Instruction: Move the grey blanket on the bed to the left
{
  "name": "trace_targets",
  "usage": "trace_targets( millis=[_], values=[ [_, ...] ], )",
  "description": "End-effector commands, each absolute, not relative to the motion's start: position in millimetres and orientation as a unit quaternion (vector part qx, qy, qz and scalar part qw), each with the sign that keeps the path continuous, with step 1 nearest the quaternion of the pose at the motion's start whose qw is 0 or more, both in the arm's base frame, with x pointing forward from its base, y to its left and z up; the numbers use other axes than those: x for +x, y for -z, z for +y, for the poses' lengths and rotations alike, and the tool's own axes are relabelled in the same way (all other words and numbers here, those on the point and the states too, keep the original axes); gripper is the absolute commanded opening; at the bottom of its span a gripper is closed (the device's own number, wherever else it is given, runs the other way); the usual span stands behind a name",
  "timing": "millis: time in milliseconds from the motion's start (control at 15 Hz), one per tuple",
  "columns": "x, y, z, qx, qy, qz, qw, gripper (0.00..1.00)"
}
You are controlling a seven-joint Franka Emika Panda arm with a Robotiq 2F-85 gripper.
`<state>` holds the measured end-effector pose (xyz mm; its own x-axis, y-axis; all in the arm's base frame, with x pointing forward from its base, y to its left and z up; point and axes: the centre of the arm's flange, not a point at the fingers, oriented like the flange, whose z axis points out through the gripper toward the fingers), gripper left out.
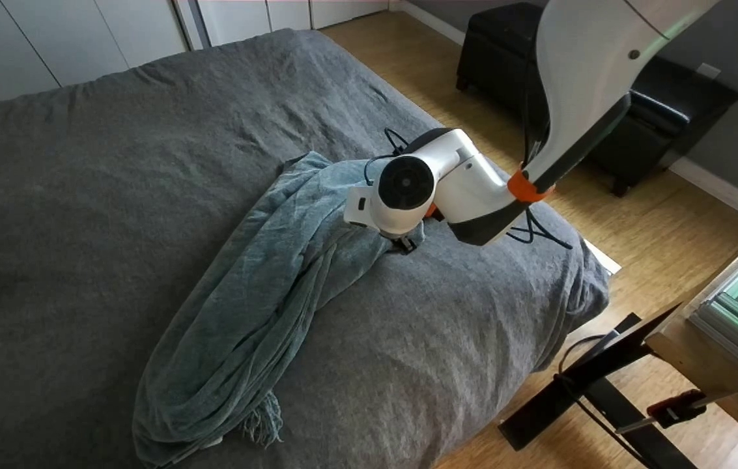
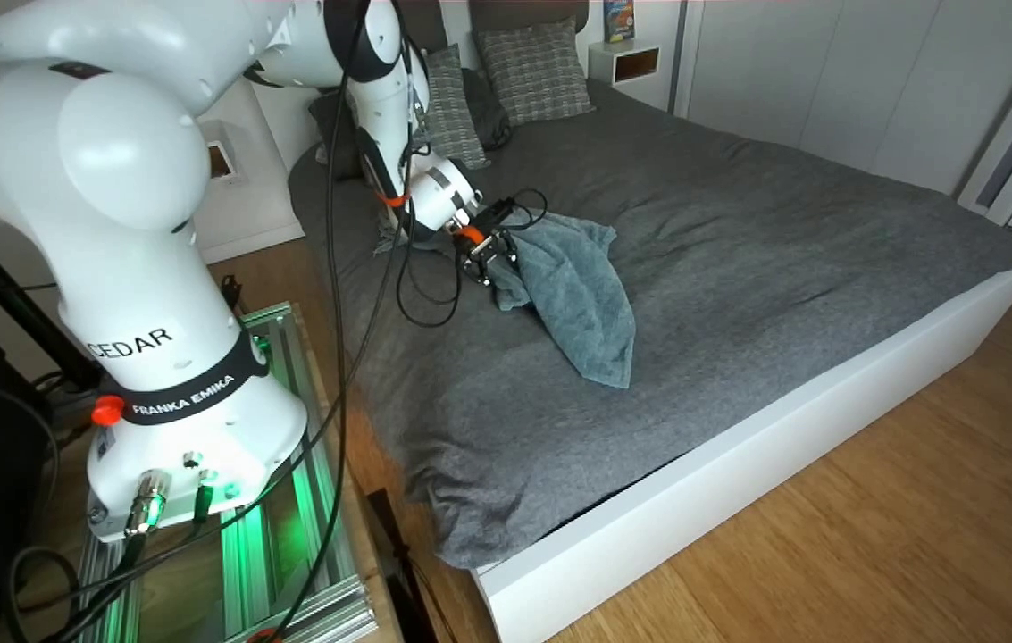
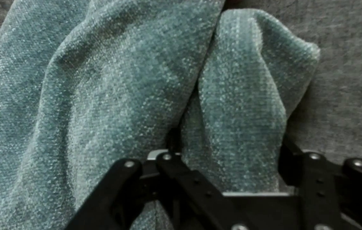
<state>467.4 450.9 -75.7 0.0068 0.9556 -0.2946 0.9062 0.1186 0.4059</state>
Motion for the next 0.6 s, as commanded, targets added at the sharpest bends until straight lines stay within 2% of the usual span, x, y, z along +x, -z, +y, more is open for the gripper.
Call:
trace_targets(
  millis=[0, 333, 400, 533],
  values=[
    [468, 82, 457, 0.659, -0.074, 0.705, 0.252, 0.41],
    [460, 64, 463, 0.662, -0.061, 0.713, 0.222, 0.06],
    [459, 59, 462, 0.665, -0.056, 0.713, 0.216, 0.02],
    [456, 46, 459, 0.668, -0.047, 0.715, 0.199, 0.00]
  ],
)
